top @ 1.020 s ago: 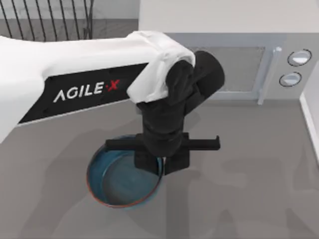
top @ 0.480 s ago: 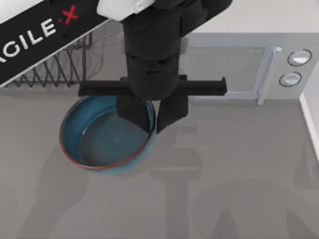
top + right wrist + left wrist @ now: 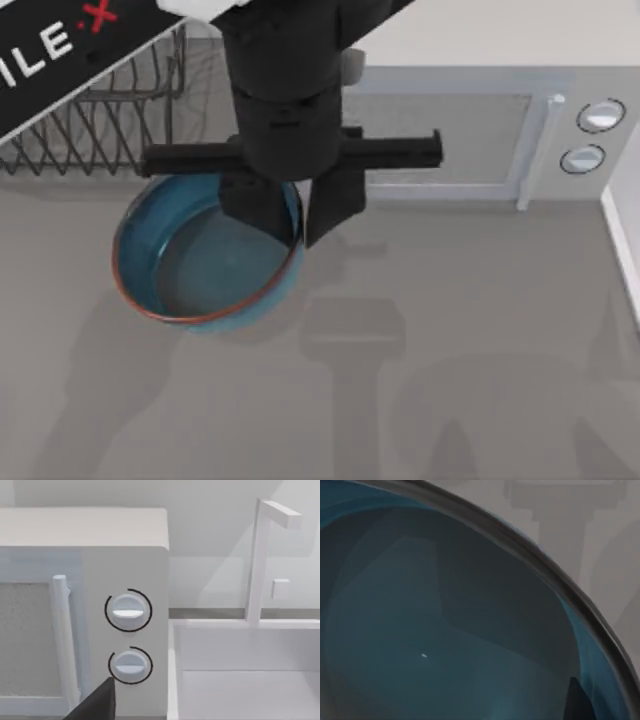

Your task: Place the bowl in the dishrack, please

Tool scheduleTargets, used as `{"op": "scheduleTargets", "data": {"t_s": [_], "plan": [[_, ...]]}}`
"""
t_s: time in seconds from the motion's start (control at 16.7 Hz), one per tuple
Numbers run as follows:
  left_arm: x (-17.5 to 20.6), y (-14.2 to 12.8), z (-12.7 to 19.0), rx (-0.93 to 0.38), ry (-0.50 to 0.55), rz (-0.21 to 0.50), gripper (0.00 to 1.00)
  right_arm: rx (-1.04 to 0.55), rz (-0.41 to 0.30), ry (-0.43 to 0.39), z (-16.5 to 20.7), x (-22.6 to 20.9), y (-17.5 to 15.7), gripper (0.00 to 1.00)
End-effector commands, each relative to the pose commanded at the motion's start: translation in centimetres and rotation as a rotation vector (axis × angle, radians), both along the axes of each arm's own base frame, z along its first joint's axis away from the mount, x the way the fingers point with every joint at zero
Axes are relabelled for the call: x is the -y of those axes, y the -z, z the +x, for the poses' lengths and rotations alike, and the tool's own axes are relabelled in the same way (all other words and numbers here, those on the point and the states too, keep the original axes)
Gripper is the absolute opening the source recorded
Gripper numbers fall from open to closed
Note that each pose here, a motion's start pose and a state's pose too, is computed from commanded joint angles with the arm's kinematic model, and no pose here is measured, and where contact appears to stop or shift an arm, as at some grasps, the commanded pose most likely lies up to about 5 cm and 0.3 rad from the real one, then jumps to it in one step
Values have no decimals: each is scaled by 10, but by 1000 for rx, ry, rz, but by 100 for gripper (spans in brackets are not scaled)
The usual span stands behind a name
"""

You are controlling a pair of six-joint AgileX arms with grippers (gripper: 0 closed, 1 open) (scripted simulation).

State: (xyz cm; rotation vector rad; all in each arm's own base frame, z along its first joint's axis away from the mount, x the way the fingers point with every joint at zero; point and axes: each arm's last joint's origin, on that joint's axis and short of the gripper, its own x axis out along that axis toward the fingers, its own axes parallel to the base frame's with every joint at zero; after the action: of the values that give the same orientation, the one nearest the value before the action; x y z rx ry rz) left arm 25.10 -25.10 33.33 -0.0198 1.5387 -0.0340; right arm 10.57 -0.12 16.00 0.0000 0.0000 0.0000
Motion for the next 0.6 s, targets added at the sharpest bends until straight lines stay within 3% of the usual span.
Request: {"op": "scheduleTargets", "data": {"t_s": [0.24, 0.42, 0.6], "plan": [[-51, -26, 29, 192, -62, -155, 0, 0, 0, 0, 0, 0, 0, 100], [-107, -50, 48, 441, -119, -267, 0, 0, 0, 0, 0, 0, 0, 100], [-169, -71, 50, 741, -149, -307, 0, 0, 0, 0, 0, 0, 0, 100]]}}
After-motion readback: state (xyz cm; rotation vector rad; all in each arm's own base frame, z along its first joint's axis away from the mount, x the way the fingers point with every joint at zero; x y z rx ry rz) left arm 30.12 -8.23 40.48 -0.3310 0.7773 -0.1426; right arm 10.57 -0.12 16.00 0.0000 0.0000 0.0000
